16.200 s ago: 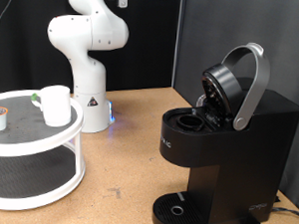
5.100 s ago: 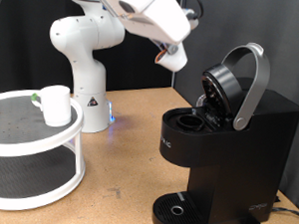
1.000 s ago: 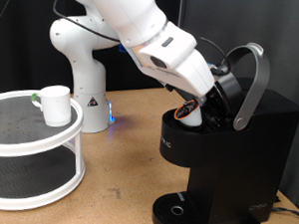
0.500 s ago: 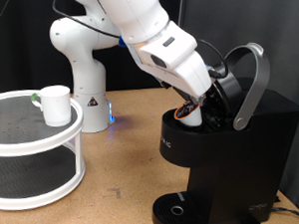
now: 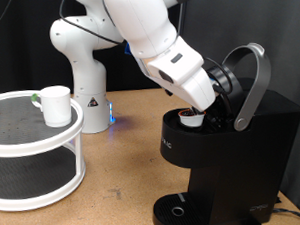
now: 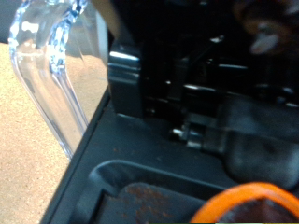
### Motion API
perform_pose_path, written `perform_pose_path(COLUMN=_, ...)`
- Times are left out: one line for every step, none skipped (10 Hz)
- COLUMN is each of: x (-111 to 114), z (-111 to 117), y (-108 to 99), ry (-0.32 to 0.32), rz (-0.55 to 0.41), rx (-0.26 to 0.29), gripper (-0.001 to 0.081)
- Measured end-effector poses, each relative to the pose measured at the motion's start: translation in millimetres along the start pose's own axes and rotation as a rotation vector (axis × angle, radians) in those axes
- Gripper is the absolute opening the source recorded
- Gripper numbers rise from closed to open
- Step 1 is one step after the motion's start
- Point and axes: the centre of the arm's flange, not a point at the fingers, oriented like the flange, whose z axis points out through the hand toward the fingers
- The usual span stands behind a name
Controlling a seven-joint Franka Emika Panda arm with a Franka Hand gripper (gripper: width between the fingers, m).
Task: Make a cup of coffee with the keurig machine
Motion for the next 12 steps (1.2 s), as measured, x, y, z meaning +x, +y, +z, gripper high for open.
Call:
perform_pose_path(x=0.1, z=6.0, y=-0.5, ry=-0.006, rz=0.001, rx=0.007, gripper=0.0800)
perform_pose_path(x=0.4, z=11.6, y=-0.5, ry=-0.008, rz=0.003, rx=0.008, gripper=0.0800)
perform_pose_path(x=0.3, z=14.9, y=0.1, ry=-0.008, rz=0.005, rx=0.007, gripper=0.0800)
perform_pose_path(x=0.4, z=16.3, y=0.1, ry=0.001, rz=0.008, rx=0.008, gripper=0.0800)
perform_pose_path(x=0.5, z=17.0, y=-0.1, ry=0.011, rz=0.010, rx=0.011, gripper=0.0800)
perform_pose_path(x=0.6, z=17.3, y=-0.1, ry=0.023, rz=0.008, rx=0.015, gripper=0.0800)
perform_pose_path(x=0.1, z=16.6, y=0.2, ry=0.035, rz=0.005, rx=0.020, gripper=0.0800)
perform_pose_path(x=-0.9, z=14.9, y=0.4, ry=0.047, rz=0.001, rx=0.025, gripper=0.0800)
perform_pose_path(x=-2.0, z=11.1, y=0.6, ry=0.061, rz=-0.003, rx=0.023, gripper=0.0800)
perform_pose_path(x=-2.0, z=3.9, y=-0.2, ry=0.081, rz=-0.007, rx=0.012, gripper=0.0800)
perform_pose_path(x=-2.3, z=-5.1, y=0.7, ry=0.109, rz=-0.003, rx=-0.016, gripper=0.0800)
perform_pose_path(x=-4.6, z=-16.1, y=3.7, ry=0.143, rz=0.008, rx=-0.059, gripper=0.0800)
